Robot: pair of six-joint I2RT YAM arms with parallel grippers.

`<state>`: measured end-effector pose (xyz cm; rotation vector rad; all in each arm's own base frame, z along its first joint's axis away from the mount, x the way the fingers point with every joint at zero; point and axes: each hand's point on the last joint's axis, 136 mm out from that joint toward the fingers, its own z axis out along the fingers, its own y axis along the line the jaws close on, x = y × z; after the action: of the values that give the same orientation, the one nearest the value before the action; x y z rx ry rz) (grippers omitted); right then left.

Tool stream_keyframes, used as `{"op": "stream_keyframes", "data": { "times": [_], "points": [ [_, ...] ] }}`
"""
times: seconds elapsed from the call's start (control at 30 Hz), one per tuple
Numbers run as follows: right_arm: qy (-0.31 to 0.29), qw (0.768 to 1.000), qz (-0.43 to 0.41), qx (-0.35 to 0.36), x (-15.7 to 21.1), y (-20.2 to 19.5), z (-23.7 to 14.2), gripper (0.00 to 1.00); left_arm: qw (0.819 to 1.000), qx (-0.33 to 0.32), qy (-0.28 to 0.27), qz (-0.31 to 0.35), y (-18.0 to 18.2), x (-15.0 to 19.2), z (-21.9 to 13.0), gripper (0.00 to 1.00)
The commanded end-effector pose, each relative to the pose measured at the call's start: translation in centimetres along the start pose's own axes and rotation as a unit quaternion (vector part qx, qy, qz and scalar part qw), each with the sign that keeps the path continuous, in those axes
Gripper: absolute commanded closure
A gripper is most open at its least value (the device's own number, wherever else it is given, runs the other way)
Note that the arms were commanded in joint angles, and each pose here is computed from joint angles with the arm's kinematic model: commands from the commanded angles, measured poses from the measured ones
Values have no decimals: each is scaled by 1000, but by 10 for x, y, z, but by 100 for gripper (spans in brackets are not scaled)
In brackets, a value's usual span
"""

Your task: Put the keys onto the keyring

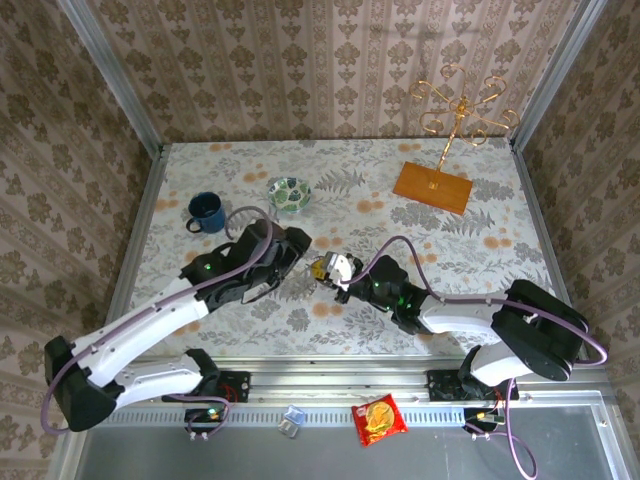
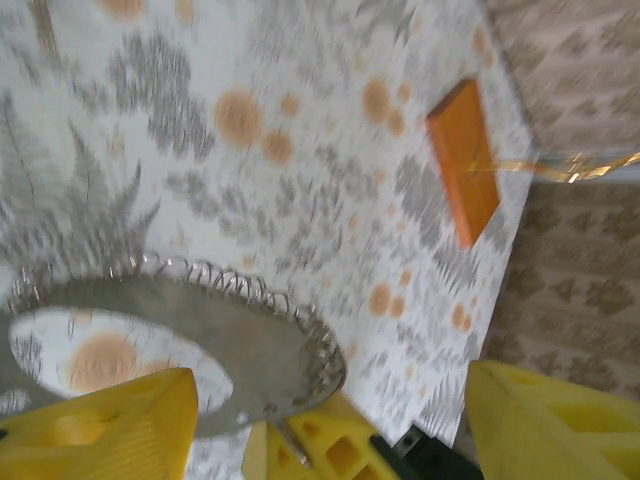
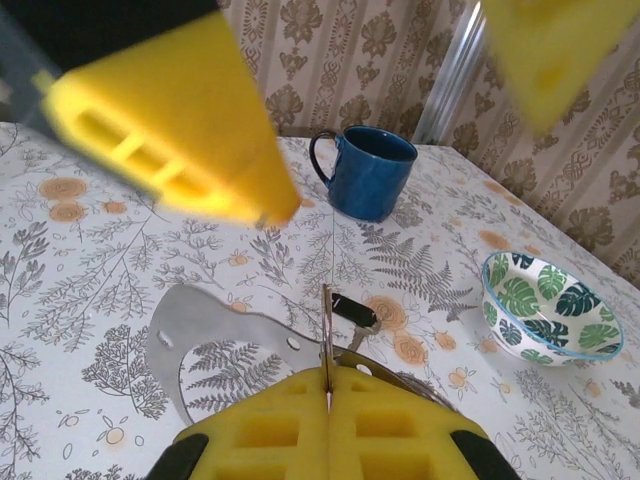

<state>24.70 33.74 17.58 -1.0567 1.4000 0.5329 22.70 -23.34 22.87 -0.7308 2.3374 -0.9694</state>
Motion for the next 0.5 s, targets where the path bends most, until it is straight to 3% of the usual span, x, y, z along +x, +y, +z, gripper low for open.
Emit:
{"op": "stream_keyframes", "data": {
  "times": [0.0, 0.03, 0.13, 0.27, 0.37, 0.43, 0.47],
  "points": [
    [-10, 1000, 19, -12, -5, 2, -5, 100, 980, 20, -115, 161, -14, -46, -25, 26],
    [-6, 1000, 21, -17, -3, 3, -5, 100, 967, 29, -137, 211, -21, -54, -32, 26],
    [-16, 999, 22, -26, -12, 4, -10, 100, 900, 39, -172, 399, -30, -62, -43, 29],
    [-11, 999, 24, -36, -12, 4, -12, 100, 781, 33, -136, 609, -1, -45, -30, 32],
    [-7, 999, 24, -44, -12, 6, -12, 100, 718, 59, -71, 690, 34, -23, -11, 38],
    [0, 998, 23, -50, -10, 8, -12, 100, 696, 92, -31, 711, 51, -6, -2, 43],
    [5, 998, 22, -53, -8, 9, -12, 100, 696, 97, -23, 711, 57, -3, 1, 45]
  ]
}}
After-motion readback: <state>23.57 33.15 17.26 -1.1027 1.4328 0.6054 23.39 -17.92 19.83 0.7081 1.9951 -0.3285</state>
